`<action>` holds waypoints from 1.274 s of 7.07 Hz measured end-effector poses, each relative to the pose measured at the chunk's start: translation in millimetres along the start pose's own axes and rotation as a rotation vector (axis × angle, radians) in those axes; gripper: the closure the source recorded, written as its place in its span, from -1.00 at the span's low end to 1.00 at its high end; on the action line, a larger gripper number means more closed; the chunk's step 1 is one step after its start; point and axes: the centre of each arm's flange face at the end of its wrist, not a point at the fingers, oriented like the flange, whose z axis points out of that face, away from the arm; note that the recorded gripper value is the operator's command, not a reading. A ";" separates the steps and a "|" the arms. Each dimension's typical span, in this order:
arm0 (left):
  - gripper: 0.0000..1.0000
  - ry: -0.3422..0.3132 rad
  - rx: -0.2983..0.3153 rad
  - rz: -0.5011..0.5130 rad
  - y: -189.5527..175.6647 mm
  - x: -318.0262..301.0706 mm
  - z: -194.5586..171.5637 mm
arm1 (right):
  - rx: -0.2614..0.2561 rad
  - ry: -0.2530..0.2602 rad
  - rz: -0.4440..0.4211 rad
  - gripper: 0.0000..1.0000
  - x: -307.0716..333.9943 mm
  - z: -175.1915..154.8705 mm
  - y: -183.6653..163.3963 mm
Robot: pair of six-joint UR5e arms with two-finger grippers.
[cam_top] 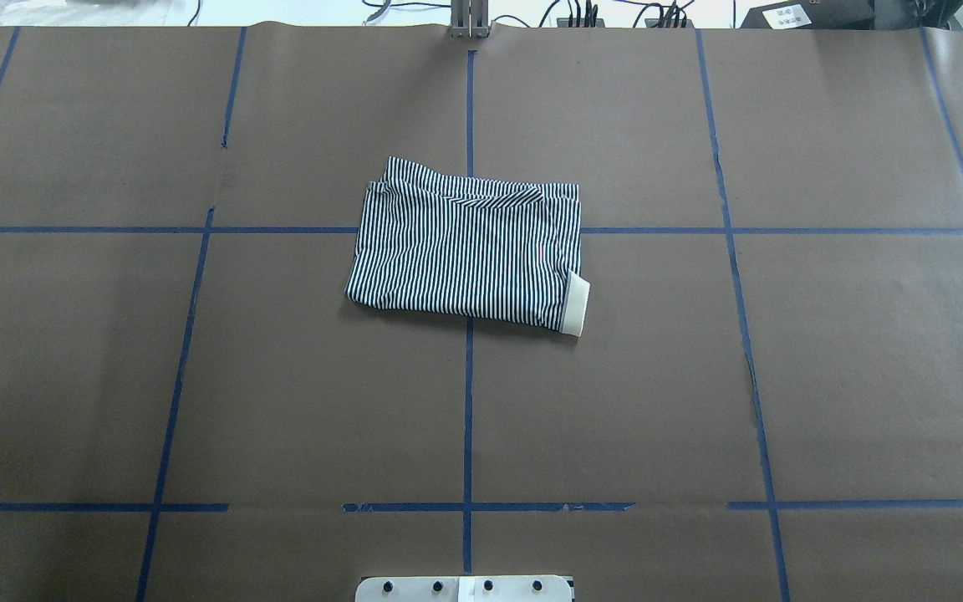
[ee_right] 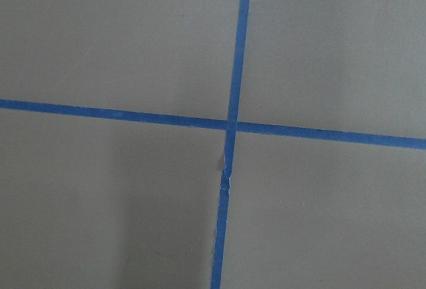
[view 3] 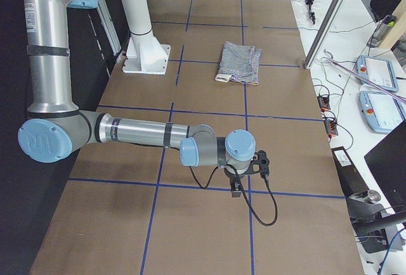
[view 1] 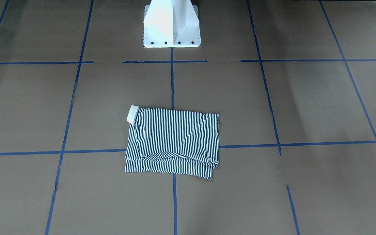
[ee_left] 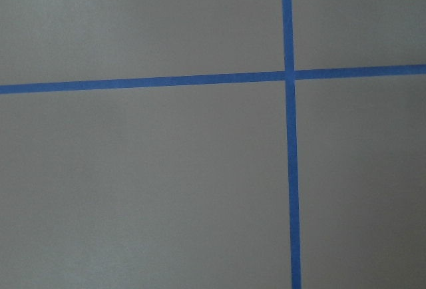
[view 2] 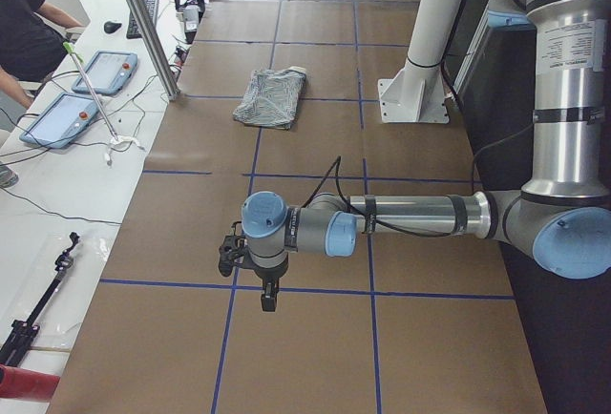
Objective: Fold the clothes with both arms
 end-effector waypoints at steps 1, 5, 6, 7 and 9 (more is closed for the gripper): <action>-1.00 0.001 0.000 -0.005 0.3 -0.1 0.3 | 0.000 -0.001 0.000 -1.00 -0.2 -0.1 0.0; -1.00 0.004 0.001 -0.005 0.4 0.1 0.3 | 0.001 0.000 -0.002 -1.00 -0.5 -0.5 -1.5; -1.00 0.004 0.002 -0.004 -0.3 0.5 -0.1 | 0.001 0.000 -0.002 -1.00 -0.7 -0.7 -2.2; -1.00 0.004 0.002 -0.004 -0.7 0.8 -0.4 | 0.002 0.000 -0.003 -1.00 -0.8 -0.8 -2.6; -1.00 0.004 0.003 -0.003 -1.5 1.0 -0.6 | 0.002 0.000 -0.004 -1.00 -1.1 -1.1 -3.3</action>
